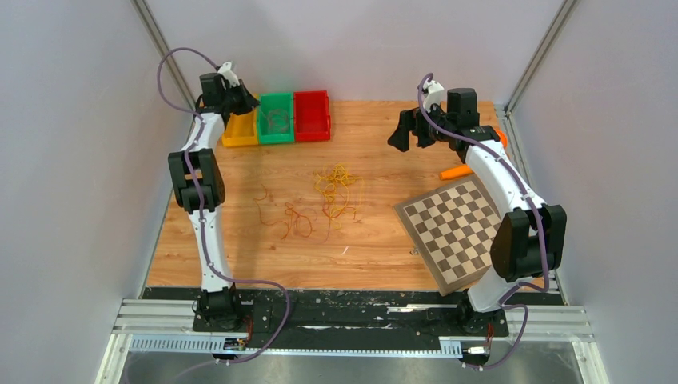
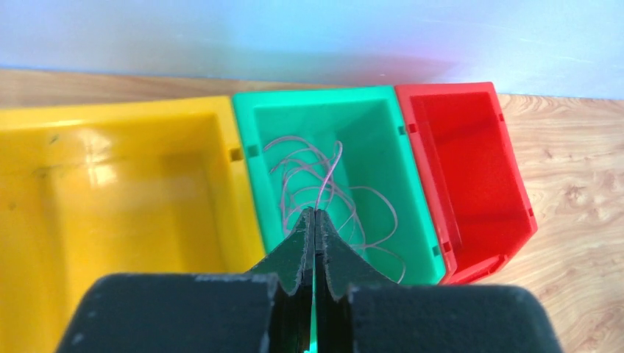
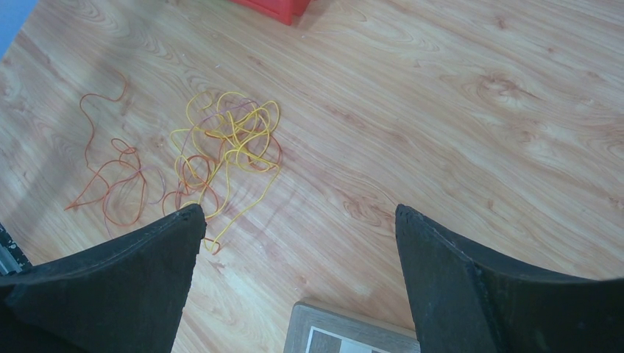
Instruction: Untangle the cables
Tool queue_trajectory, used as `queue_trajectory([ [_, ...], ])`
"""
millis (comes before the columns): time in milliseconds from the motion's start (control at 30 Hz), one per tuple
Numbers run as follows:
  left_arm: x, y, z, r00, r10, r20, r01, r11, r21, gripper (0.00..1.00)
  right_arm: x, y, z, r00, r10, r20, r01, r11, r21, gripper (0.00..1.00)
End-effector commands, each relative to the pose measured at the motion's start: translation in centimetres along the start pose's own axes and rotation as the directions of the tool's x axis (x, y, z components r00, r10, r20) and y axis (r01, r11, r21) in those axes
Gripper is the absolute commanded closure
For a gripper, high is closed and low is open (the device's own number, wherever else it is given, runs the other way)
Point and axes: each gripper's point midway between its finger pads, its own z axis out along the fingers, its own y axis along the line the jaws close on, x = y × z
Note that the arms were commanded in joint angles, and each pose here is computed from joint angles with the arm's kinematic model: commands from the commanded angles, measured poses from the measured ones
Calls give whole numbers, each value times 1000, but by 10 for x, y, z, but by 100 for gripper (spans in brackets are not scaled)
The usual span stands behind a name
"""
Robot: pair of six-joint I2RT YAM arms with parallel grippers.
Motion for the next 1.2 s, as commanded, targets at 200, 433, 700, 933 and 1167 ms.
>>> queue_trajectory([
  [200,13,-19,43,994,108,-24,-109,994,-8,100,-10,-2,-10,1000,-15,22,14,999,29,1],
  [433,31,-36,52,993,82,-90,-82,997,-3,100,-13,-4,-4,1000,-9,19,9,1000,24,1],
  [700,46,-46,47,990,15,-139,-11,1000,26,85,-13,-3,-6,1000,-10,20,9,1000,21,1],
  [933,-22,-64,17,989,145,10,-145,989,6,50,-12,2,-7,1000,6,21,-6,1000,4,1],
  [1167,-83,-83,-16,946,290,143,-284,957,-61,14,-13,7,-10,1000,6,30,-6,1000,-12,1],
])
